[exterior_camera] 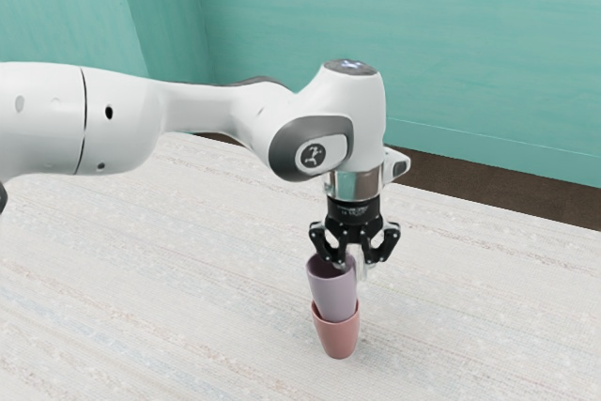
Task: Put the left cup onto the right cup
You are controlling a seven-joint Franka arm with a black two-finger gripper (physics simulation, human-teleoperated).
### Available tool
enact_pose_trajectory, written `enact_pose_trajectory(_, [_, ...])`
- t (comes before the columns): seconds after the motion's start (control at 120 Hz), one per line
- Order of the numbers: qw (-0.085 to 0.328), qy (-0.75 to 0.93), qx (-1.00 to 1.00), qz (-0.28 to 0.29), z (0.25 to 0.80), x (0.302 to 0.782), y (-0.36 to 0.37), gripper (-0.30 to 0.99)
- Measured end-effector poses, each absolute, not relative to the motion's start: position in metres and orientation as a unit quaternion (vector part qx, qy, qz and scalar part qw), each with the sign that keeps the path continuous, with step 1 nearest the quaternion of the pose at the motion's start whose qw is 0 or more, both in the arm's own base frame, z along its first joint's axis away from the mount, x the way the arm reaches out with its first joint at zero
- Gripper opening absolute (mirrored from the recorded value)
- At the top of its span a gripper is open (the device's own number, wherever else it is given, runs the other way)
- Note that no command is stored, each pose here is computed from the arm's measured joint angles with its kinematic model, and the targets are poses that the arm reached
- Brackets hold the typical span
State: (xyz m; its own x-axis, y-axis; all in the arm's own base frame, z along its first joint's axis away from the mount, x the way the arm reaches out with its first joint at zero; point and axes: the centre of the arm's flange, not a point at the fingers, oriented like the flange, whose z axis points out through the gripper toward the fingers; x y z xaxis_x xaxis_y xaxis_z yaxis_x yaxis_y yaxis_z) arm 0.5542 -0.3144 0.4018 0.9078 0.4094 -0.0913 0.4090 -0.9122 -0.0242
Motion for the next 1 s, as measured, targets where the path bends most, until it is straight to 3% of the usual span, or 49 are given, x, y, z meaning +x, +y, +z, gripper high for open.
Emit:
enact_pose_trajectory(0.142, [-0.002, -0.209, -0.977, 0.042, 0.404, 0.555, -0.315, 0.47])
enact_pose_trajectory(0.333, [-0.004, -0.209, -0.977, 0.039, 0.407, 0.555, -0.314, 0.60])
enact_pose_trajectory(1.0, [-0.006, -0.200, -0.980, 0.003, 0.476, 0.530, -0.309, 0.69])
